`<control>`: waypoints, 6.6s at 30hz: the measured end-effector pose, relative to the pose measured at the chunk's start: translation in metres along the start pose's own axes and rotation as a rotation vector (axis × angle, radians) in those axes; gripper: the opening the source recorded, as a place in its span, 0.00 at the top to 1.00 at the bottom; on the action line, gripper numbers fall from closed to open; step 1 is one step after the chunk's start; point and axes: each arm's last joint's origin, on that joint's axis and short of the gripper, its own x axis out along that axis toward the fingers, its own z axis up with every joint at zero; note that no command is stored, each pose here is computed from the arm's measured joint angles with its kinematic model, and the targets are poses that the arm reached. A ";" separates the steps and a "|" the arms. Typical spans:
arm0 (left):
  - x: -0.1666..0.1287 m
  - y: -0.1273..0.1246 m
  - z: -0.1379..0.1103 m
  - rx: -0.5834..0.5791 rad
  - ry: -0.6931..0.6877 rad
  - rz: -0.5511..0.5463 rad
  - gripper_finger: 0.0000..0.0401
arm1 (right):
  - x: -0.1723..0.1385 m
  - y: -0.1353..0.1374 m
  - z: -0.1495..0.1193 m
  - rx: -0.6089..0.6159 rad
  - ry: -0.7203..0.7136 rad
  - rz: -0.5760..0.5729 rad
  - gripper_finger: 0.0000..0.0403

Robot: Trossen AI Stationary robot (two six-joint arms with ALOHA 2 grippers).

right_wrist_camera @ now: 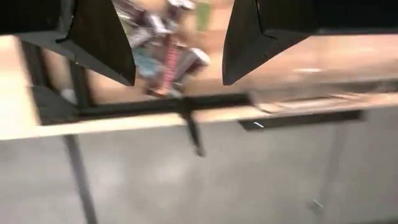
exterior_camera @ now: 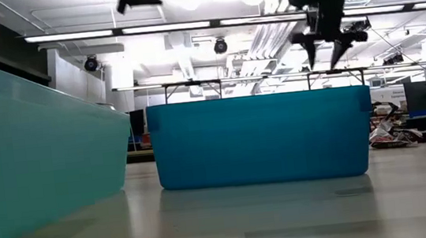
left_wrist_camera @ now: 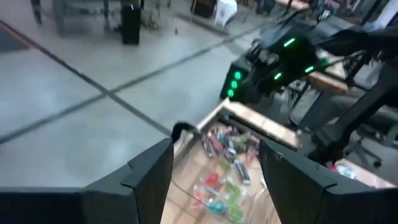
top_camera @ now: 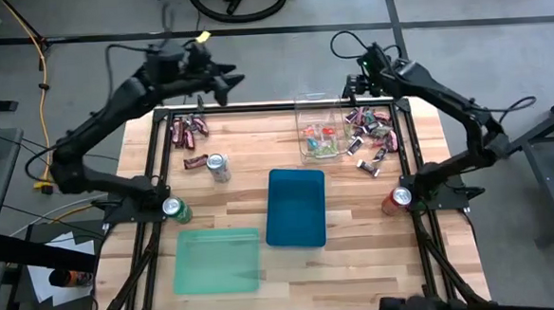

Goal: Sort candy
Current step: Put the blue gummy into the transparent bin, then put the green gummy into the transparent bin

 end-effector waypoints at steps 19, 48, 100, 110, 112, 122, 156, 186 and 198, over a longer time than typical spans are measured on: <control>-0.062 -0.015 -0.003 -0.018 0.029 0.019 0.44 | 0.134 -0.012 -0.018 -0.089 0.446 -0.193 0.42; -0.061 -0.029 -0.007 -0.088 0.052 0.002 0.44 | 0.164 -0.024 -0.018 -0.173 0.445 -0.169 0.99; -0.095 -0.030 0.004 -0.073 -0.106 0.073 0.44 | -0.012 0.048 -0.070 -0.431 0.221 0.232 0.50; -0.095 -0.030 0.004 -0.056 -0.105 0.074 0.44 | 0.014 -0.010 -0.037 -0.167 0.279 -0.128 0.49; -0.095 -0.030 0.004 -0.054 -0.103 0.070 0.44 | 0.023 -0.016 -0.033 -0.131 0.301 -0.166 0.49; -0.095 -0.029 -0.003 0.016 -0.030 0.077 0.44 | 0.077 -0.023 -0.038 -0.150 0.529 -0.355 0.50; -0.095 -0.029 -0.004 -0.033 -0.025 0.084 0.44 | 0.159 -0.023 -0.061 -0.344 0.754 -0.497 0.83; -0.095 -0.028 -0.003 0.021 -0.032 0.122 0.44 | -0.063 0.041 -0.038 -0.373 -0.142 0.549 1.00; -0.095 -0.028 -0.003 0.021 -0.038 0.121 0.44 | -0.068 0.062 -0.048 -0.446 -0.170 0.663 1.00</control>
